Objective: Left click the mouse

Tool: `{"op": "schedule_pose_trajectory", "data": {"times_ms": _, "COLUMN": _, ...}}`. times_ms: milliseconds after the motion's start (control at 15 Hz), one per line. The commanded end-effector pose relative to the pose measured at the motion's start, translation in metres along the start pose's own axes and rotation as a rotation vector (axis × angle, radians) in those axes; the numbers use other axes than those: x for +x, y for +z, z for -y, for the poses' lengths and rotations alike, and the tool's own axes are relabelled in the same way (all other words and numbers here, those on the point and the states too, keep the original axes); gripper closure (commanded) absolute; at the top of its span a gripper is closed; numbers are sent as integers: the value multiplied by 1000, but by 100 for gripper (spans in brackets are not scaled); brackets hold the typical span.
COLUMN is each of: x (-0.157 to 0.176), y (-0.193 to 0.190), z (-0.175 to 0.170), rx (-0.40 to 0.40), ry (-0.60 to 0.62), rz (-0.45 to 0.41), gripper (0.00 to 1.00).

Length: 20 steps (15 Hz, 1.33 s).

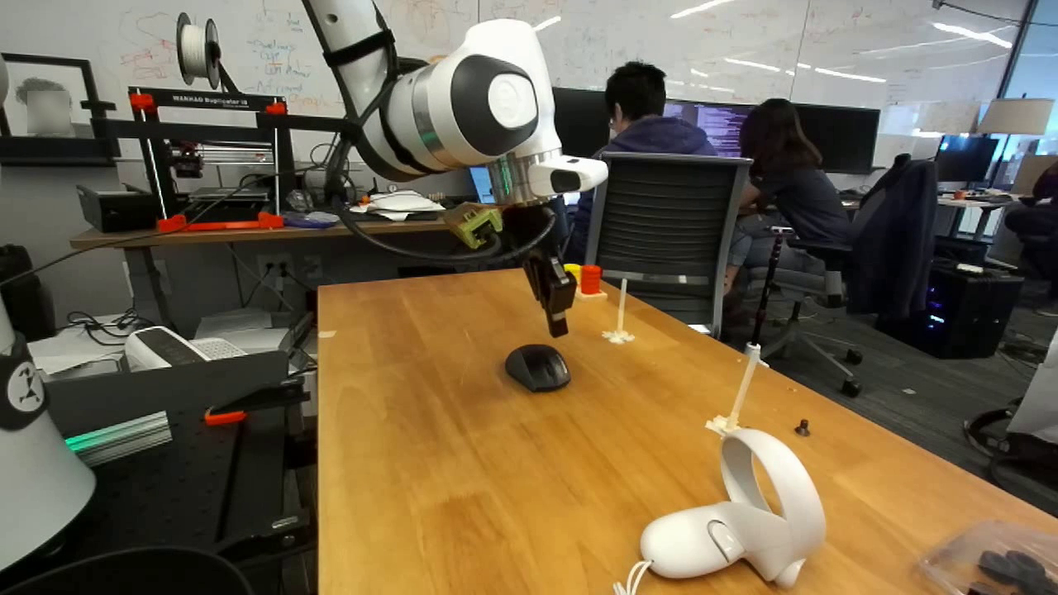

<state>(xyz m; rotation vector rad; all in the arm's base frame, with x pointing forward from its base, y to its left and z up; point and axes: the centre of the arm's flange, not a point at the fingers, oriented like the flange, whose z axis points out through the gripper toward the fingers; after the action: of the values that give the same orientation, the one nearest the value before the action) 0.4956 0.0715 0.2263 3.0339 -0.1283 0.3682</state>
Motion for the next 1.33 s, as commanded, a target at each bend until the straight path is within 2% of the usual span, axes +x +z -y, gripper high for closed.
{"op": "schedule_pose_trajectory", "data": {"times_ms": 0, "x": 10, "y": 11, "z": 13, "rx": 18, "ry": 8, "rz": -20, "gripper": 100}}
{"op": "schedule_pose_trajectory", "data": {"times_ms": 800, "x": 0, "y": 31, "z": 6, "rx": 19, "ry": 29, "rz": 35, "gripper": 100}}
{"op": "schedule_pose_trajectory", "data": {"times_ms": 1267, "x": 12, "y": 1, "z": -1, "rx": 31, "ry": 55, "rz": 8, "gripper": 100}}
